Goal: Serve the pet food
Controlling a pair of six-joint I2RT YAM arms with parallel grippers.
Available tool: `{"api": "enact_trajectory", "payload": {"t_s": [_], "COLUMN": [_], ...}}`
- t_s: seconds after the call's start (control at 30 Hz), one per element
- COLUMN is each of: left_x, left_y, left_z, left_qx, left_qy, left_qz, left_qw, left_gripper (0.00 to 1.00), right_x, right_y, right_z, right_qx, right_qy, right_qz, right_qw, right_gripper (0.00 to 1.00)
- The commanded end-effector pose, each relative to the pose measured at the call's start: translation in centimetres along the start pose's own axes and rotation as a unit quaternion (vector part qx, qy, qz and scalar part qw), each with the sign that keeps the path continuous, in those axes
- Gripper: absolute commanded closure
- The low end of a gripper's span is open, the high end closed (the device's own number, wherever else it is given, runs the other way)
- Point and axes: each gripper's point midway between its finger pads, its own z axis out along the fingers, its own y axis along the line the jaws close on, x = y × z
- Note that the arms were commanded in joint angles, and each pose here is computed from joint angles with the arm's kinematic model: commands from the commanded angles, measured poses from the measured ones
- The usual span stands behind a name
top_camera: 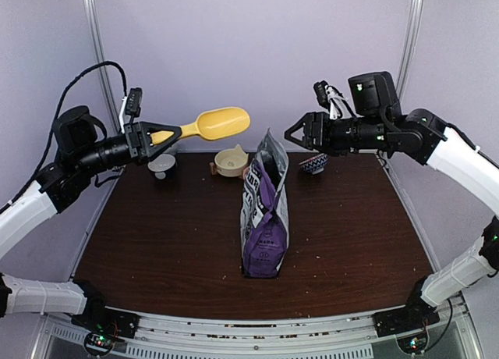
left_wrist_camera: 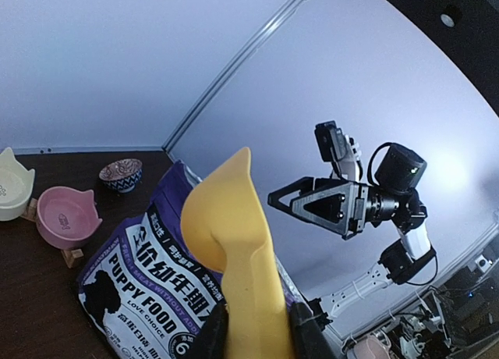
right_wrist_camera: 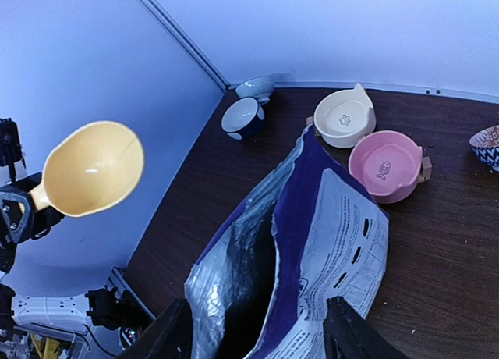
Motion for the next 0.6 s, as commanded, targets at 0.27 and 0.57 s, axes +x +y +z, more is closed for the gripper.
{"api": "enact_trajectory", "payload": {"t_s": [0.27, 0.57], "left_x": [-1.8, -1.7], "left_y": [0.4, 0.8], "left_z": [-1.8, -2.1], "left_qx": [-0.012, -0.022], "left_qy": [-0.055, -0.05], "left_qz": [0.002, 0.006], "left_qw": [0.998, 0.999], "left_gripper": [0.92, 0.93], "right_x": [2.7, 0.3], "right_y": [-1.9, -6.6], "right_z": [4.3, 1.6], "right_qx": [0.105, 0.228], "right_qy": [0.091, 0.052], "right_qz": [-0.05, -0.052], "right_qw": [0.989, 0.971], "right_gripper": [0.58, 1.0]}}
